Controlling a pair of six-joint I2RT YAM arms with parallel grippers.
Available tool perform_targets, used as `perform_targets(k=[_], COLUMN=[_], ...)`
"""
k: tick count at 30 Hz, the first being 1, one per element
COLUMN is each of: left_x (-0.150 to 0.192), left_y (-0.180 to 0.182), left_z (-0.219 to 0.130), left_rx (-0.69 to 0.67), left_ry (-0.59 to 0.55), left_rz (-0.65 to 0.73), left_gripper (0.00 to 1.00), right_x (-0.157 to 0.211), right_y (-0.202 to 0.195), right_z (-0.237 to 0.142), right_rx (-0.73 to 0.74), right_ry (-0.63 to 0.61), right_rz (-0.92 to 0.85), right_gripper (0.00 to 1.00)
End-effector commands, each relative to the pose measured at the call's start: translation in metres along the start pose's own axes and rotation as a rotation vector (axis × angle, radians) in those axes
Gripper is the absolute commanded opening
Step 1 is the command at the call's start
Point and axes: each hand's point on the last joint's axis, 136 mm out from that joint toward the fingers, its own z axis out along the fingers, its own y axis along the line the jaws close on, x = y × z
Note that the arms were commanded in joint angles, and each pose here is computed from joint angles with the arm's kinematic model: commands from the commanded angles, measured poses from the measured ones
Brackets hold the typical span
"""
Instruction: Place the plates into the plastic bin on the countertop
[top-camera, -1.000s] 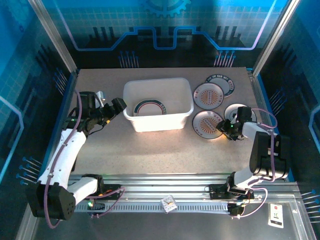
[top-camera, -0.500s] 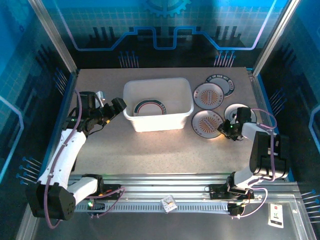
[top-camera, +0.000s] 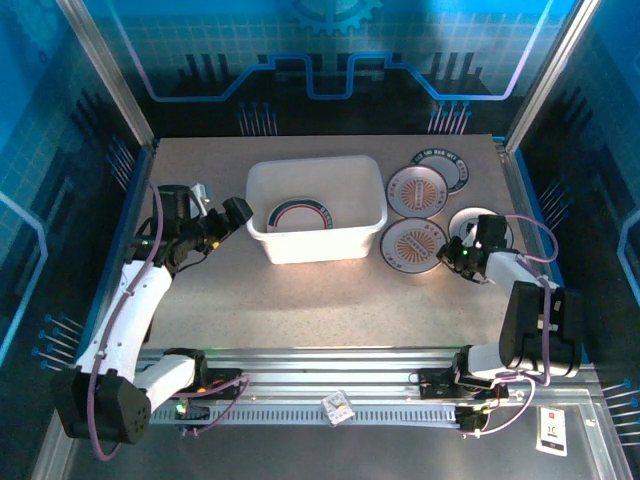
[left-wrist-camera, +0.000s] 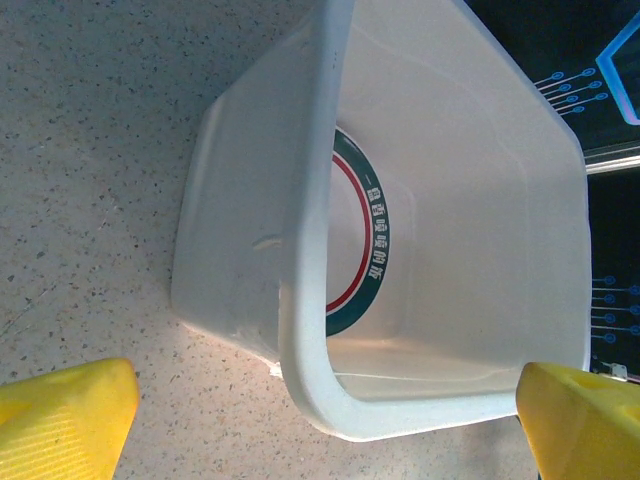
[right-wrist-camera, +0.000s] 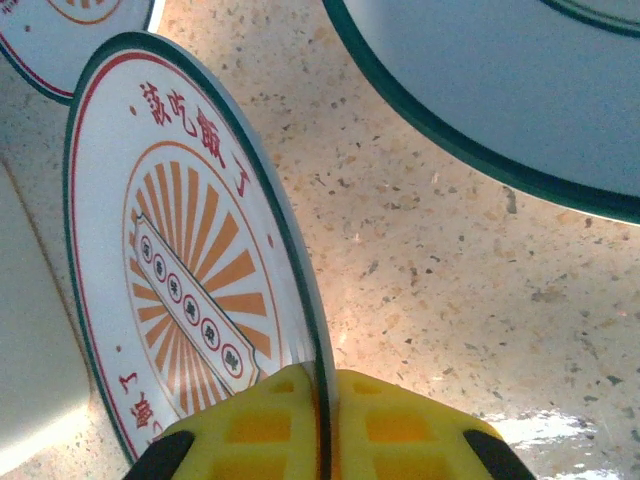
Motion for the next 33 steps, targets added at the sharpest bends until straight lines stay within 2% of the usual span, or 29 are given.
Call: perform_targets(k=[1, 13, 33], left_x=[0.003, 0.004, 0.007], left_y=[-0.003, -0.007, -0.009], left_z=[-0.003, -0.007, -0.004], left_rx=[0.014, 0.031, 0.052], left_ry=[0.003, -0.002, 0.017], left_rz=[0.013, 0.023, 0.039], left_gripper=[0.98, 0.98, 0.98], right_x=[0.013, 0.003, -0.057], right_y=[-0.006, 0.019, 0.123], right_z=[-0.005, -0.043, -0.187], right_rx=[0.035, -0.026, -0.115], right_ry=[0.022, -0.062, -0.397], right_rz=[-0.007, -0.023, -0.223], right_gripper=[0.10, 0.06, 0.03])
